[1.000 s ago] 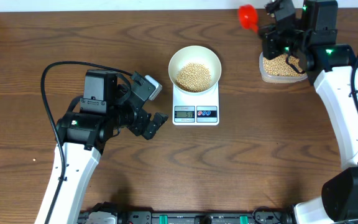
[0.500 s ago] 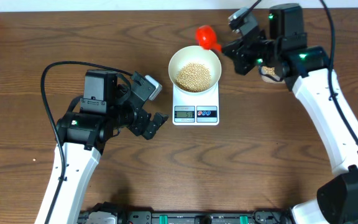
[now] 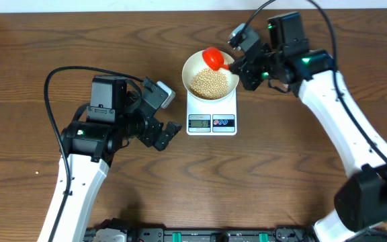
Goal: Scoop item into bowl and weigh 50g on scale
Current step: 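Carry the red scoop with the right gripper over the white bowl, then tilt the red scoop into the bowl to top up soybeans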
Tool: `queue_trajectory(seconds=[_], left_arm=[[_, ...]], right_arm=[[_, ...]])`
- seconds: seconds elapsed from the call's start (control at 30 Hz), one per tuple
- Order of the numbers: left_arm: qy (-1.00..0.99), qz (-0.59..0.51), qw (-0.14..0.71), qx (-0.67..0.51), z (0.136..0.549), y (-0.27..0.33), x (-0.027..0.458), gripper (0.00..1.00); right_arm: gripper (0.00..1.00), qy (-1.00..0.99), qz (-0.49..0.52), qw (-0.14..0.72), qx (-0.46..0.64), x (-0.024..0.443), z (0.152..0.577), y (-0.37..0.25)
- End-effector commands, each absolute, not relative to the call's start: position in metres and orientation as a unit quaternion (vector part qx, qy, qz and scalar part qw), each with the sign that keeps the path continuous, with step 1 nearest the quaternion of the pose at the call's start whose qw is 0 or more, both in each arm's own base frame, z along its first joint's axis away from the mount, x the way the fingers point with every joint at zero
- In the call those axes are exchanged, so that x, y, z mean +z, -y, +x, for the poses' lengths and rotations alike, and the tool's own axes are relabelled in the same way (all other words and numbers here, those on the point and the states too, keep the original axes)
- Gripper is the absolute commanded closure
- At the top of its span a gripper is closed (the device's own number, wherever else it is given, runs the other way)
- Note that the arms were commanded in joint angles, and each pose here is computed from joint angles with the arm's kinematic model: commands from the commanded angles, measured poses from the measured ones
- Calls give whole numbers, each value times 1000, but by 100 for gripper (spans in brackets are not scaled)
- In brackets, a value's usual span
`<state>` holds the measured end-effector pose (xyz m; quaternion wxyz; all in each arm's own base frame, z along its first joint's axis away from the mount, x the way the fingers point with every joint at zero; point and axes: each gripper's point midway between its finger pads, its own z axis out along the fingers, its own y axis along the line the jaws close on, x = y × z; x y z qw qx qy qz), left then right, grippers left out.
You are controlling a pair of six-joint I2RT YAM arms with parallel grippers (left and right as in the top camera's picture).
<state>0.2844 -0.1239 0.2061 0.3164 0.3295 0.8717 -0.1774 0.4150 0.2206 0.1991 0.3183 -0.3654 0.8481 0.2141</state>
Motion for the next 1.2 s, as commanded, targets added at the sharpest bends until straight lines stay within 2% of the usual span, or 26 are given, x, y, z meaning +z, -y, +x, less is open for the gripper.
queue_trajectory(seconds=[0.0, 0.37, 1.17], left_arm=[[-866, 339, 326, -171, 289, 124, 214, 1], [-866, 339, 326, -171, 289, 124, 214, 1], [-866, 339, 326, -171, 289, 124, 214, 1]], right_arm=[[99, -852, -385, 296, 196, 172, 417, -228], [99, -864, -388, 287, 143, 145, 429, -231], [99, -870, -391, 272, 130, 118, 435, -236]])
